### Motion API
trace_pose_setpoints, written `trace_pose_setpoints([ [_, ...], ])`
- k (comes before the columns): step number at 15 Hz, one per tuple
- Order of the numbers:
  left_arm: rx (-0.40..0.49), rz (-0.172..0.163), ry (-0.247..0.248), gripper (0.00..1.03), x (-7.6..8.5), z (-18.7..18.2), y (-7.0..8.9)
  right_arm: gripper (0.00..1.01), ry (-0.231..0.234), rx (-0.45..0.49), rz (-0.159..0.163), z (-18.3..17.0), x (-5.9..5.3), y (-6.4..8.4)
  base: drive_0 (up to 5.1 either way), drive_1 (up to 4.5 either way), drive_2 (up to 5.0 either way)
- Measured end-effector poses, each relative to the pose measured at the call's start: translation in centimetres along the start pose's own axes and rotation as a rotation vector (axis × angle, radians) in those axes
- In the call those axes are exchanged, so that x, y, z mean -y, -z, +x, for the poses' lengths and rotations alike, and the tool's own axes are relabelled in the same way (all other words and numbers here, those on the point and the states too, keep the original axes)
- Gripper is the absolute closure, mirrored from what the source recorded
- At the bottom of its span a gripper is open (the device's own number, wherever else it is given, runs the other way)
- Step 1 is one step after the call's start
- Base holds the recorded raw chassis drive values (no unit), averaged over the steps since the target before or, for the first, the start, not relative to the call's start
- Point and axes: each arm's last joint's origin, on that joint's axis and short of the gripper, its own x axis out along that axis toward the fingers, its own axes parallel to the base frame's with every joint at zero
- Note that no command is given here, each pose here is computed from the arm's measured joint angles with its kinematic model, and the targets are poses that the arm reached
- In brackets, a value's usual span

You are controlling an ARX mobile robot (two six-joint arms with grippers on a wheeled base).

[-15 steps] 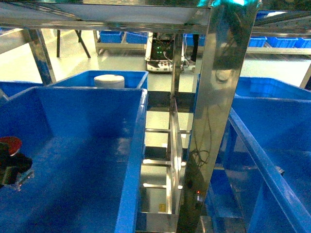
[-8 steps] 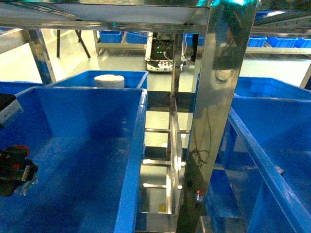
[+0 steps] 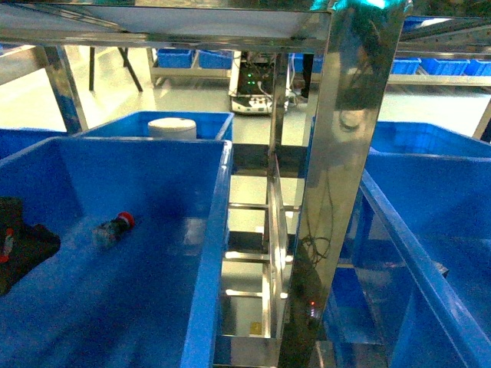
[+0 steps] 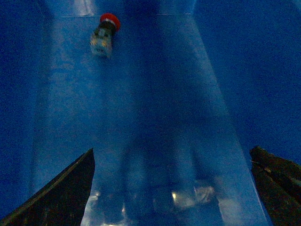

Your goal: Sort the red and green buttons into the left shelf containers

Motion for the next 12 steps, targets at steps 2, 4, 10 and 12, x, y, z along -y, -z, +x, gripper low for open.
trace_pose_setpoints([
  [2,0.015,-0.022,0.008,0.05,0.5,-1.9,1.3,0.03,0.0,0.0,0.0,0.0,0.0,0.0,0.0,0.0,0.0],
  [4,0.051,-0.052,-0.012,0.05,0.7,-4.3,2.6,0.03,0.0,0.0,0.0,0.0,0.0,0.0,0.0,0.0,0.0],
  [10,0.192,-0.168,-0.042,0.05,2.7,-11.2,6.5,0.03,0.0,0.0,0.0,0.0,0.0,0.0,0.0,0.0,0.0],
  [12,0.356,-0.262,-0.059,0.05,3.1,-13.3,6.6,0.03,0.0,0.0,0.0,0.0,0.0,0.0,0.0,0.0,0.0],
])
